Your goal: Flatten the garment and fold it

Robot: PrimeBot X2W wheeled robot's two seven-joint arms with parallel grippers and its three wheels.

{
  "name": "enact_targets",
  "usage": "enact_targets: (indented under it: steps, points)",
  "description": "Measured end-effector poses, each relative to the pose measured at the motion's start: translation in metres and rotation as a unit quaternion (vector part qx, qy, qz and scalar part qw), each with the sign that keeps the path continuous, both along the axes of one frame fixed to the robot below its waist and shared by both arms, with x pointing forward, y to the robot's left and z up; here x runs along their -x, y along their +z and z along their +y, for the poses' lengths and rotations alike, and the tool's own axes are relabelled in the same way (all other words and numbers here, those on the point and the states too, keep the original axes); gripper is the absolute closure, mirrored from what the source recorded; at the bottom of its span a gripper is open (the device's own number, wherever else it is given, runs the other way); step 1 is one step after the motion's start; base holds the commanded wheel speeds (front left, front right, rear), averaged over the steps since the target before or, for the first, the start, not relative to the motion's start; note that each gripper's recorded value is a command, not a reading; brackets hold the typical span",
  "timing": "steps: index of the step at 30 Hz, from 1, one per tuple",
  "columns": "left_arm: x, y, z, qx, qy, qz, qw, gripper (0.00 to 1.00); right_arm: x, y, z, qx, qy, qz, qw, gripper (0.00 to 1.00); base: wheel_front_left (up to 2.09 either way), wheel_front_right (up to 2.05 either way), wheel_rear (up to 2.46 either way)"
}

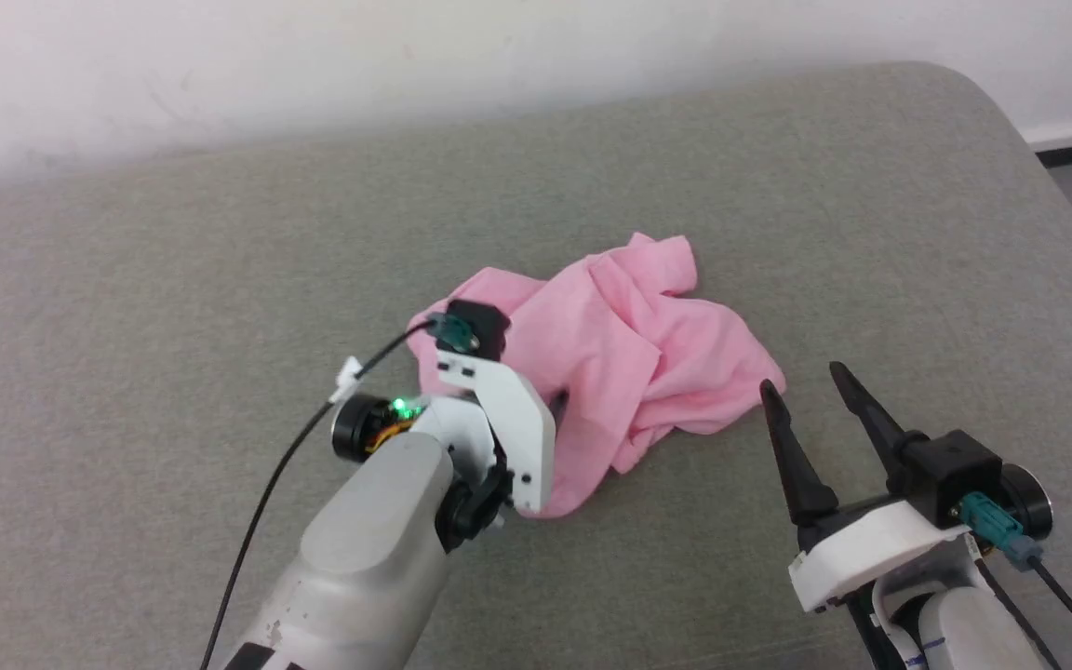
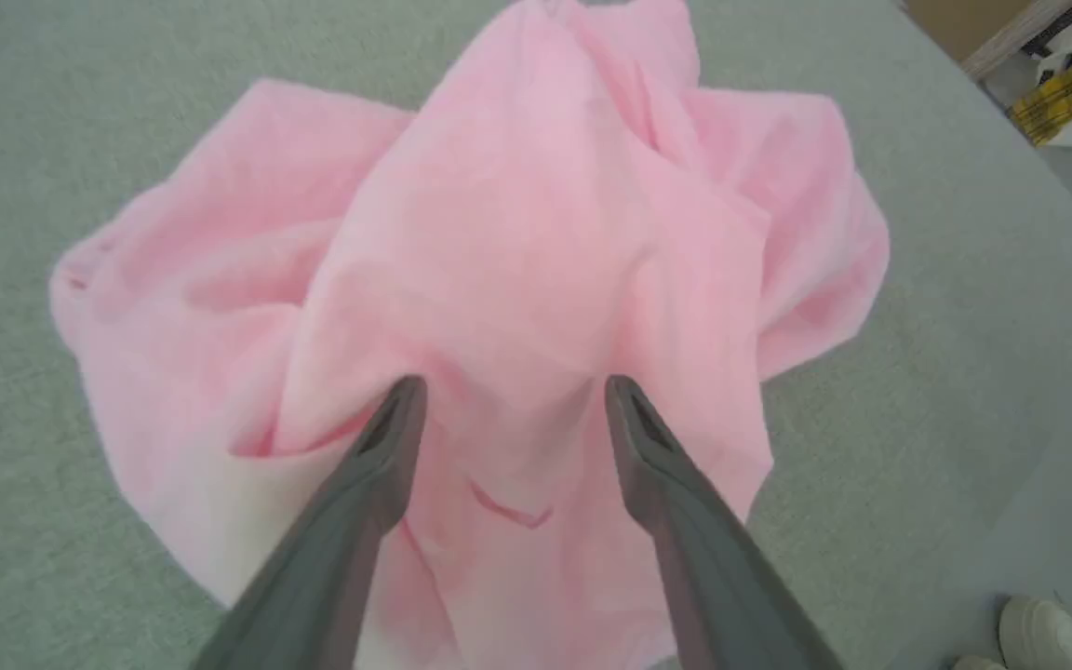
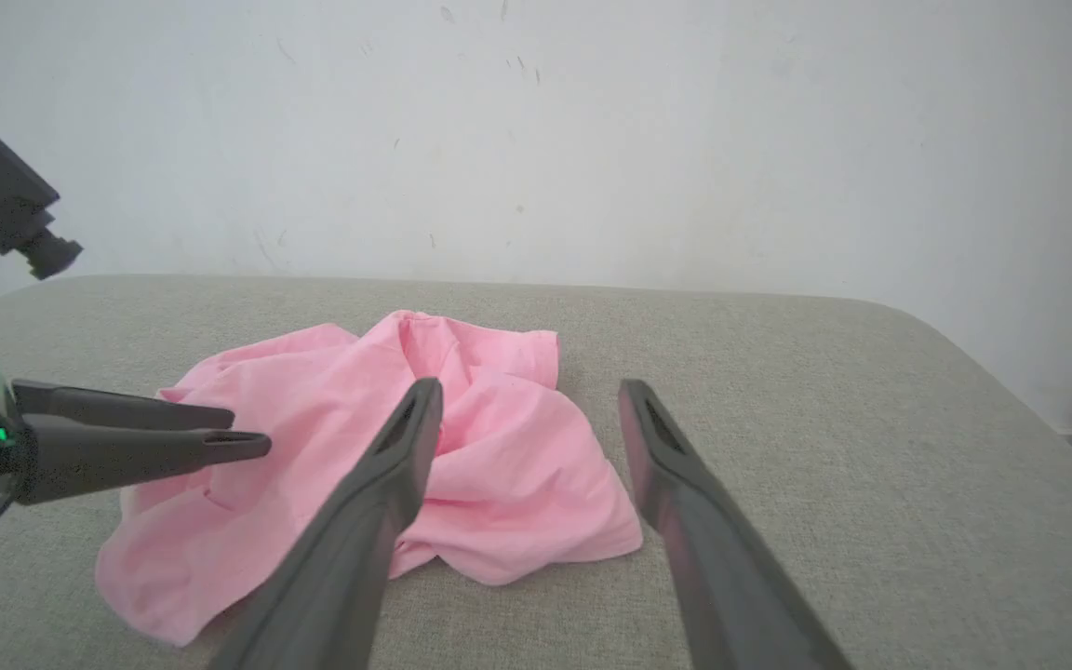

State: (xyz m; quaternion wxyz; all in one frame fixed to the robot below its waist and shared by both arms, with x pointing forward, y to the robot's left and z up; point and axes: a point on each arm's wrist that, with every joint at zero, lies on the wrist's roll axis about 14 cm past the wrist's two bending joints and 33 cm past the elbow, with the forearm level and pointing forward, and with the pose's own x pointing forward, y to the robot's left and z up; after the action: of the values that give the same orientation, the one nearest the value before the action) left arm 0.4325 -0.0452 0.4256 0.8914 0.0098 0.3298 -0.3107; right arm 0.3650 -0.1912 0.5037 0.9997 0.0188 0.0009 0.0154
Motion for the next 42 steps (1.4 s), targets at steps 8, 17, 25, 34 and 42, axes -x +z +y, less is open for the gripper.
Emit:
enact_targets:
  steps: [8, 17, 25, 34, 42]
  points:
    - [-0.032, 0.111, 0.035, 0.182, 0.119, -0.246, 0.944, 0.00, -0.006, 0.005, 0.026, 0.001, 0.040, -0.005, 0.999, 0.00, 0.00, 0.00, 0.00]
    - [-0.006, 0.135, 0.134, 0.166, 0.217, -0.365, 0.890, 0.00, -0.014, 0.015, 0.074, 0.010, 0.112, -0.010, 0.994, 0.00, 0.00, 0.00, 0.00]
    - [0.021, 0.122, 0.201, 0.121, 0.302, -0.382, 0.865, 0.00, -0.009, -0.047, 0.150, 0.065, 0.249, 0.147, 0.955, 0.00, 0.00, 0.00, 0.00]
    - [0.021, 0.103, 0.237, 0.103, 0.360, -0.367, 0.851, 0.00, 0.003, -0.136, 0.158, 0.138, 0.294, 0.381, 0.866, 0.58, 0.00, 0.00, 0.00]
    - [0.029, 0.096, 0.256, 0.086, 0.383, -0.361, 0.846, 0.00, -0.014, -0.120, 0.153, 0.097, 0.274, 0.363, 0.885, 1.00, 0.00, 0.00, 0.00]
